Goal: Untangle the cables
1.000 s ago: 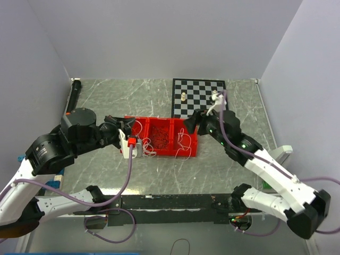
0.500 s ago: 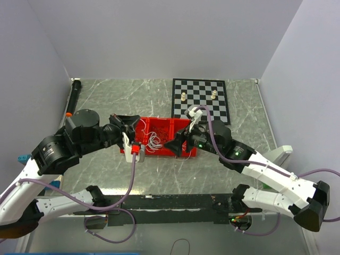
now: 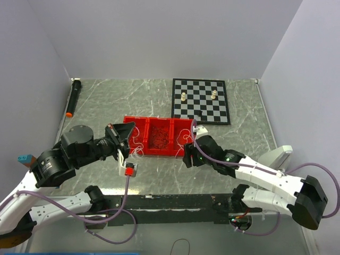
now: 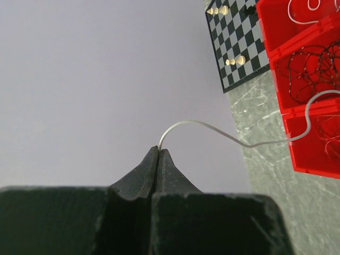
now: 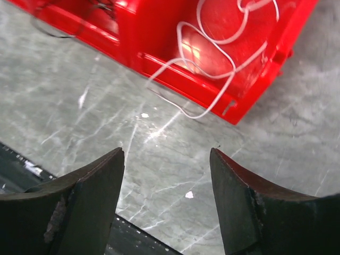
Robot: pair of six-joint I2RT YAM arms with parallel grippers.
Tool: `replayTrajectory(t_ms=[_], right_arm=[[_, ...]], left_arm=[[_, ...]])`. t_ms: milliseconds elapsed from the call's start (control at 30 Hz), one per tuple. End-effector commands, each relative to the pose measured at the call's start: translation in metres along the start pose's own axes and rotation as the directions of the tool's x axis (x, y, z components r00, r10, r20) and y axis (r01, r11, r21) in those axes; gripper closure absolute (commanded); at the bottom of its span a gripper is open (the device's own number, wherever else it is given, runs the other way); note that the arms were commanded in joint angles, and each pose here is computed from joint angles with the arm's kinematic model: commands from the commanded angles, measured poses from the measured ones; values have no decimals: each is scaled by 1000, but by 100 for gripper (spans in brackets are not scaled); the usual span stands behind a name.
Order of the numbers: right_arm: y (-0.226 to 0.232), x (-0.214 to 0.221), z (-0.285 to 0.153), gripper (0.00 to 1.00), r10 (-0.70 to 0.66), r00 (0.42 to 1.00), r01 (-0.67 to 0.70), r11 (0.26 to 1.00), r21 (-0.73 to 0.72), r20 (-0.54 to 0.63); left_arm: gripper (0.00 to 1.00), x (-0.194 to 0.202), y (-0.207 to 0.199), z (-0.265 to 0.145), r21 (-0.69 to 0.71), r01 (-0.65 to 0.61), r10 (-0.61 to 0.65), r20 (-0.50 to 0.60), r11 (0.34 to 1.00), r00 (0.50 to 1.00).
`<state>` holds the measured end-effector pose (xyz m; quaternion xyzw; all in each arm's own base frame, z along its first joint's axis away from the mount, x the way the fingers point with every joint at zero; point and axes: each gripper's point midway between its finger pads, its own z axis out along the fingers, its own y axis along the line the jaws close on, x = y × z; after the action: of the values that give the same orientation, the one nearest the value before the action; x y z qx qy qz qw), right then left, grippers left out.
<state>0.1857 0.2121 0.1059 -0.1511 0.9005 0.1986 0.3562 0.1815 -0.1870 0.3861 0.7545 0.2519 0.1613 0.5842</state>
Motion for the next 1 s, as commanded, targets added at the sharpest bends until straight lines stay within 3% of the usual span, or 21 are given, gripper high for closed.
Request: replayTrajectory(t_ms=[0, 100, 500, 700, 967], right_arm=[[-9, 11, 12, 29, 60, 998, -58, 995, 75, -28], [-12, 15, 26, 32, 51, 998, -46, 994, 99, -44], [-17, 3, 56, 62, 124, 988, -108, 981, 164, -92], [-8, -2, 64, 65, 136, 985, -119, 982, 148, -107], [2, -34, 50, 64, 59, 998, -56, 994, 95, -27]], left_arm=[[99, -1, 11, -2, -56, -72, 72, -4, 996, 997], [99, 0, 8, -2, -51, -67, 67, -8, 996, 998], [99, 3, 2, -3, -48, -55, 54, -23, 997, 998], [99, 5, -2, -1, -43, -50, 49, -28, 998, 998], [99, 5, -1, -1, -46, -46, 45, -34, 998, 998]])
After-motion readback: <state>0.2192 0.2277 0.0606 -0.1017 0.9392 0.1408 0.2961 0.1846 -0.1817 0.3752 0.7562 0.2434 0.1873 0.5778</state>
